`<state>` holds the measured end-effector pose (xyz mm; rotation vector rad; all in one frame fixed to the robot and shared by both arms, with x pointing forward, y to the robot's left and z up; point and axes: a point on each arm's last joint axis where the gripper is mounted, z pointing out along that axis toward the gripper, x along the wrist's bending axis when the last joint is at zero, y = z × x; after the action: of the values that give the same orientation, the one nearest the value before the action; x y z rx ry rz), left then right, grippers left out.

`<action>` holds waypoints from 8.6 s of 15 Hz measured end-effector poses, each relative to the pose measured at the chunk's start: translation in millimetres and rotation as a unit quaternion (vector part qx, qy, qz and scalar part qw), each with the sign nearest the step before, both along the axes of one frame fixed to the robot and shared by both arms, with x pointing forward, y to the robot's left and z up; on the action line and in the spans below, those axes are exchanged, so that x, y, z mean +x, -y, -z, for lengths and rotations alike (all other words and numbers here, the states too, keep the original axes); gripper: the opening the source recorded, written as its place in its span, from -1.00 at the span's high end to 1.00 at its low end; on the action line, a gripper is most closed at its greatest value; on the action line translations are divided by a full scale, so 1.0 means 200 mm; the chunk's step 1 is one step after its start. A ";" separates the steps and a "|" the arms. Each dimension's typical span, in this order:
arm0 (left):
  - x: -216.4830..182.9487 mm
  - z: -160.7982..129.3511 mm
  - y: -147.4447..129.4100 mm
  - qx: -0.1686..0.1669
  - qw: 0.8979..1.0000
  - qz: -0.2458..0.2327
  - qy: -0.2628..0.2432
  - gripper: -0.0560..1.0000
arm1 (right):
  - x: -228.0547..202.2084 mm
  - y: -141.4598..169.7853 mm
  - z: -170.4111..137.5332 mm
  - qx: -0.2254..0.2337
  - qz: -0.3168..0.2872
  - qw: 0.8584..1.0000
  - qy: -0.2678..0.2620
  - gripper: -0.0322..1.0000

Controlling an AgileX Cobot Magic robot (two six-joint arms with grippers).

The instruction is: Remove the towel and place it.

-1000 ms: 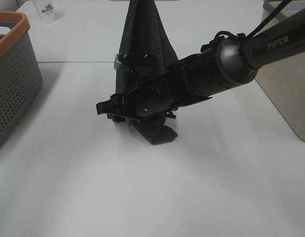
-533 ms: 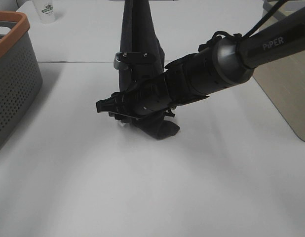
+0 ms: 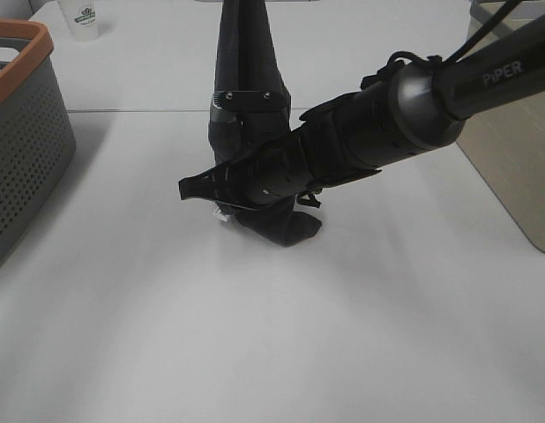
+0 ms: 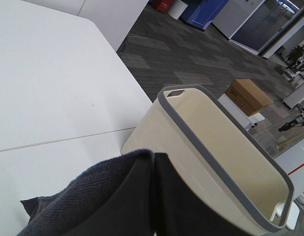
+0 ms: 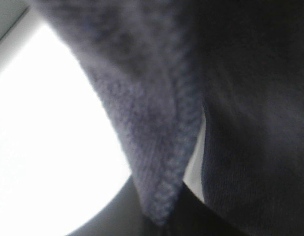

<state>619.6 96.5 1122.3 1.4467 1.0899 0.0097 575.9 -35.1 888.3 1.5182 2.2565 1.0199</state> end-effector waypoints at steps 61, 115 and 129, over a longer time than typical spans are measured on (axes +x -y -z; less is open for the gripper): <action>-0.31 1.09 -0.42 0.198 0.936 -0.131 -0.259 0.89 | -0.34 0.85 -0.01 -0.218 -0.111 0.969 0.046 0.90; -0.73 -0.10 -1.04 0.370 0.869 -0.268 -0.191 -0.62 | -0.51 1.16 -1.40 -0.180 0.128 0.975 -0.020 -0.53; -1.80 0.26 -1.02 0.296 0.900 -0.319 0.013 -0.65 | -1.47 1.29 -0.88 -0.085 0.135 0.979 0.129 -0.60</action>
<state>260.1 300.4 1070.9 1.5301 1.5799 0.8948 281.1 -293.5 1064.0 1.4746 1.8503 0.8645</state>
